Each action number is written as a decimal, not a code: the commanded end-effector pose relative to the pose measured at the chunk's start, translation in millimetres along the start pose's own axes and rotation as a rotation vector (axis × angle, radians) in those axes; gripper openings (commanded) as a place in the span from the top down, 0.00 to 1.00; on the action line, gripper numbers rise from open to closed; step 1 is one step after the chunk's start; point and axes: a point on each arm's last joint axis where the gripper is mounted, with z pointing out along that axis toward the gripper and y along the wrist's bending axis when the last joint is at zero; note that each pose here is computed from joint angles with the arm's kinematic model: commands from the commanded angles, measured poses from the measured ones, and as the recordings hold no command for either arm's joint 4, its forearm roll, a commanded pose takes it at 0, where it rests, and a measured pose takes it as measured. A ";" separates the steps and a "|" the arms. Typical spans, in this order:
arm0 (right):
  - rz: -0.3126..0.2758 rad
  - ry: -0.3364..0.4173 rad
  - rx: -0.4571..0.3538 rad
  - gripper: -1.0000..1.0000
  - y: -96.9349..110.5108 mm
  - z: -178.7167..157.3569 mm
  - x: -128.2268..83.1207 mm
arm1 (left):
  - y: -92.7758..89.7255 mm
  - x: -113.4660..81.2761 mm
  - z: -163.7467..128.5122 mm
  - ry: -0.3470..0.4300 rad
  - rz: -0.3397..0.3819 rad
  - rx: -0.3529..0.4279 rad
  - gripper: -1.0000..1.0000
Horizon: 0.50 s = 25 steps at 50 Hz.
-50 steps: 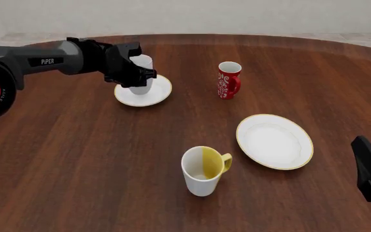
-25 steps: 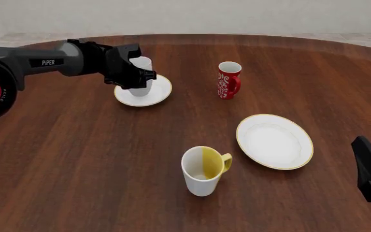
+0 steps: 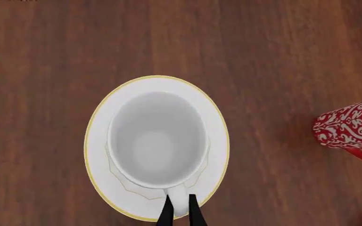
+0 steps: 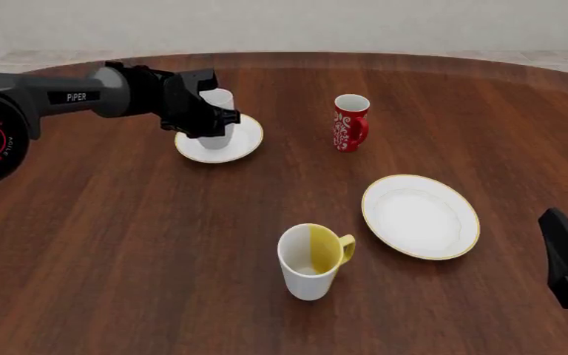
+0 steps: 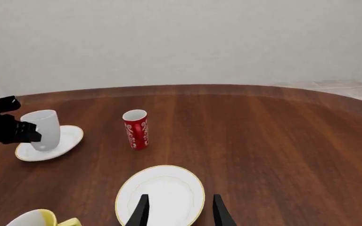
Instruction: Put the white mug on the left plate.
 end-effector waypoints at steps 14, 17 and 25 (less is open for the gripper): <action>0.002 -0.001 0.001 0.00 -0.1 1.0 -0.3 | 5.3 5.6 9.0 0.024 0.004 -0.012 1.00; 0.003 -0.001 0.001 0.00 -0.1 0.7 -0.2 | 6.5 7.1 11.1 0.031 0.001 -0.015 1.00; 0.004 -0.001 0.001 0.00 -0.1 0.6 -0.2 | 5.2 8.8 12.0 0.034 -0.004 -0.013 1.00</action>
